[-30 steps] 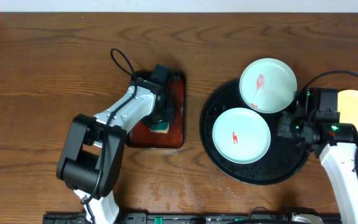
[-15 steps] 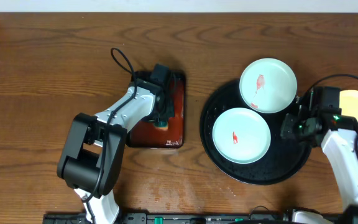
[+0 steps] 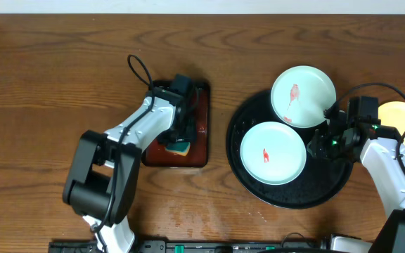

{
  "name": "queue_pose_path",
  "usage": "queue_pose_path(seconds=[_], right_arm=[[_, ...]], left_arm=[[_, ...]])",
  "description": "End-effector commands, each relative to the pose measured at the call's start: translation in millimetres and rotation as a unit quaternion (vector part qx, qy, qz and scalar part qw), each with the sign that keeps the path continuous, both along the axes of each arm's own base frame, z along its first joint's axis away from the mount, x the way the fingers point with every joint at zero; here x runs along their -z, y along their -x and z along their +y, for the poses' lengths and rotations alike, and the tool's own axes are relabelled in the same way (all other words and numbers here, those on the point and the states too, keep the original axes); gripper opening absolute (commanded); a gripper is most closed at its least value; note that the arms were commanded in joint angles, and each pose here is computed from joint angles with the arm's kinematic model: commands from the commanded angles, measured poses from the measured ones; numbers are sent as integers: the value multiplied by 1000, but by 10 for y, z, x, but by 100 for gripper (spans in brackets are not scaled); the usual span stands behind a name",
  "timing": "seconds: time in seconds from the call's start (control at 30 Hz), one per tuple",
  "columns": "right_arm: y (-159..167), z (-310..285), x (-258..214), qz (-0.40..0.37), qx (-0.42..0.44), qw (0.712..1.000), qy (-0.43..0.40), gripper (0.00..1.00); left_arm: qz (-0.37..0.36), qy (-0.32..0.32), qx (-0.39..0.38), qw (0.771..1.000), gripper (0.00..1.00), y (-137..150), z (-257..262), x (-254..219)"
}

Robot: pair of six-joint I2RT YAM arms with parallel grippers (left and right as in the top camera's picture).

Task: Clean dirty plates on tray and stack at the side
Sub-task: 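Dip the sponge in the red tray with the left gripper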

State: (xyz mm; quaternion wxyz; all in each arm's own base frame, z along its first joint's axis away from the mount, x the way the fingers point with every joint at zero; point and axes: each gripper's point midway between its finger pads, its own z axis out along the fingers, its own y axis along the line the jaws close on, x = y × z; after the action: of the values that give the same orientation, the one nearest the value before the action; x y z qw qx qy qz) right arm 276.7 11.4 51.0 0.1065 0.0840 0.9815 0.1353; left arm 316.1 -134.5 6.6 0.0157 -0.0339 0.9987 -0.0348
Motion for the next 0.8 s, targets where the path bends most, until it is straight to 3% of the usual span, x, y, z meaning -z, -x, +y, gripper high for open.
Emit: queue_pose_path(seconds=[0.0,0.2,0.27,0.33,0.47,0.77], right_arm=[[-30,22,-33,-10,-12,1000,-8,26],[-35,21,-33,-9,-6,1000,-9,26],[-33,21,-33,-9,-6,1000,-9,26],[-35,21,-33,-9,-6,1000,-9,26],[-29,18,-27,-8,-6,1000,-8,26],[128,-119,187,27,29,999,29,28]], left_arm=[[-37,10,7,999,63,-153,-29,-226],[-27,-1,10,1000,62,-98,19,65],[-16,-6,10,1000,52,-55,35,163],[-6,-9,10,1000,33,-27,46,237],[-4,-10,10,1000,8,-33,44,269],[-26,-2,14,1000,8,-198,-21,-156]])
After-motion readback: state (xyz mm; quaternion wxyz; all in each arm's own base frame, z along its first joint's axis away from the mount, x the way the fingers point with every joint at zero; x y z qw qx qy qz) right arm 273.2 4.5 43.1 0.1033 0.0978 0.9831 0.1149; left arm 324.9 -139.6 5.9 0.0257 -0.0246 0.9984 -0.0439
